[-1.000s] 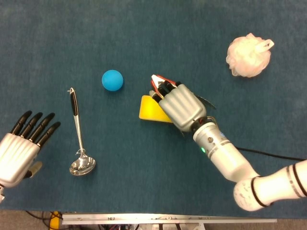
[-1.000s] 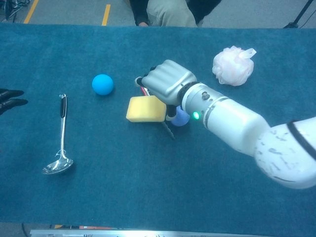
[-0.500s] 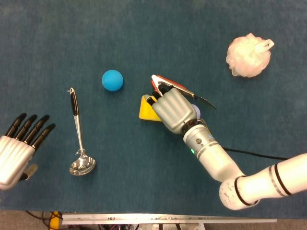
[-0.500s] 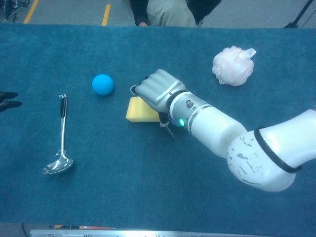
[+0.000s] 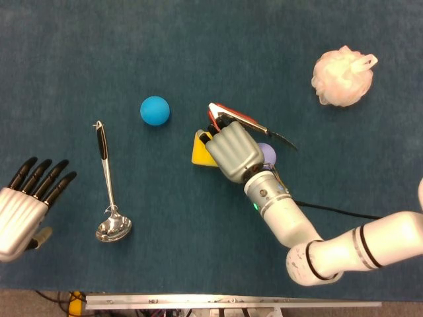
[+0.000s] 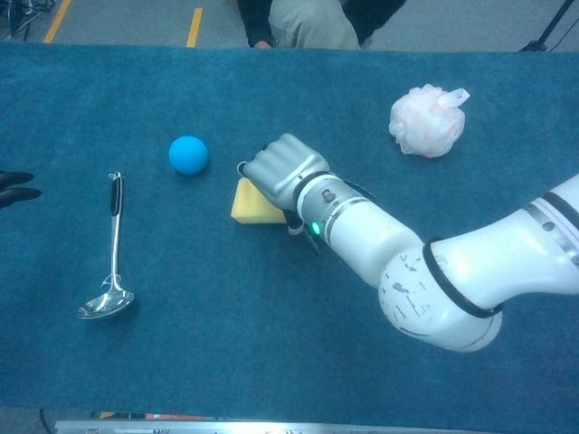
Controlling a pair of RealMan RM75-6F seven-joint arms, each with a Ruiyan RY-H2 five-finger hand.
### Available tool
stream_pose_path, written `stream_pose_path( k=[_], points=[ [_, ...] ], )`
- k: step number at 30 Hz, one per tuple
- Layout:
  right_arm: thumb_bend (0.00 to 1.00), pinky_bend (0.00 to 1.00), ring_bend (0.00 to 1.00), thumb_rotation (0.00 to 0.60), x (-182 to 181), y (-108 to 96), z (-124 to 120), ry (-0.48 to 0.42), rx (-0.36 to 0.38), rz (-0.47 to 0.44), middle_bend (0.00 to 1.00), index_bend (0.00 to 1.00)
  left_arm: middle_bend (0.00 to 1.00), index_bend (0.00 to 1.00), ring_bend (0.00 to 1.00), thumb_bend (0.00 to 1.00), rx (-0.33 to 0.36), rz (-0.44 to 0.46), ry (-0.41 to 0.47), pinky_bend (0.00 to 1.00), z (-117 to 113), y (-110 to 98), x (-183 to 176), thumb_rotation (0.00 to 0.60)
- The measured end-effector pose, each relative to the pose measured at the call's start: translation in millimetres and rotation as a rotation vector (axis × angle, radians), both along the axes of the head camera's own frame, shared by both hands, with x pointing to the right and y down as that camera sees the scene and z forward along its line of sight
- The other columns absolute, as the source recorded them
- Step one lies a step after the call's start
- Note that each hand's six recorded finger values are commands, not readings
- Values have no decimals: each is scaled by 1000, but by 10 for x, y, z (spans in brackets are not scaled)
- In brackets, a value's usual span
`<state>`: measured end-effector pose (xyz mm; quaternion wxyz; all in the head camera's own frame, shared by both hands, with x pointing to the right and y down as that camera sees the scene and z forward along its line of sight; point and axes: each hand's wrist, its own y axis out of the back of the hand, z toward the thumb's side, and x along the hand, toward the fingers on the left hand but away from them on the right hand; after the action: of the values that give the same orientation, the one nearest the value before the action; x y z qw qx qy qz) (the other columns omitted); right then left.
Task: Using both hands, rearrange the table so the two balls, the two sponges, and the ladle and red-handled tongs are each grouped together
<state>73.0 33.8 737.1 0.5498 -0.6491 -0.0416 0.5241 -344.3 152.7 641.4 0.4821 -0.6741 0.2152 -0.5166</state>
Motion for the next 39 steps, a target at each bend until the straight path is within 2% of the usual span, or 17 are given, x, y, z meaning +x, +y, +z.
stream_pose_path(
  k=[5,16,20,32,39],
  points=[
    [4,376,163,600,-58,22,30,1,4,2,250,164,0,0,0,223,-3,-6,1,34,4,-2,-30,600],
    [55,544,233,600,-117,-1,74,11,51,10,312,416,0,0,0,223,-11,-14,15,34,33,6,-64,600],
    [68,606,269,600,-122,-16,89,7,55,16,339,470,0,0,0,223,-11,-21,18,34,29,18,-88,600],
    [69,653,325,600,-88,-64,-35,-76,32,27,363,500,0,0,0,223,-6,-31,18,34,21,25,-113,600],
    [68,653,336,600,-4,-136,-193,-128,28,45,368,500,0,0,0,223,0,-36,16,34,7,21,-131,600]
  ],
)
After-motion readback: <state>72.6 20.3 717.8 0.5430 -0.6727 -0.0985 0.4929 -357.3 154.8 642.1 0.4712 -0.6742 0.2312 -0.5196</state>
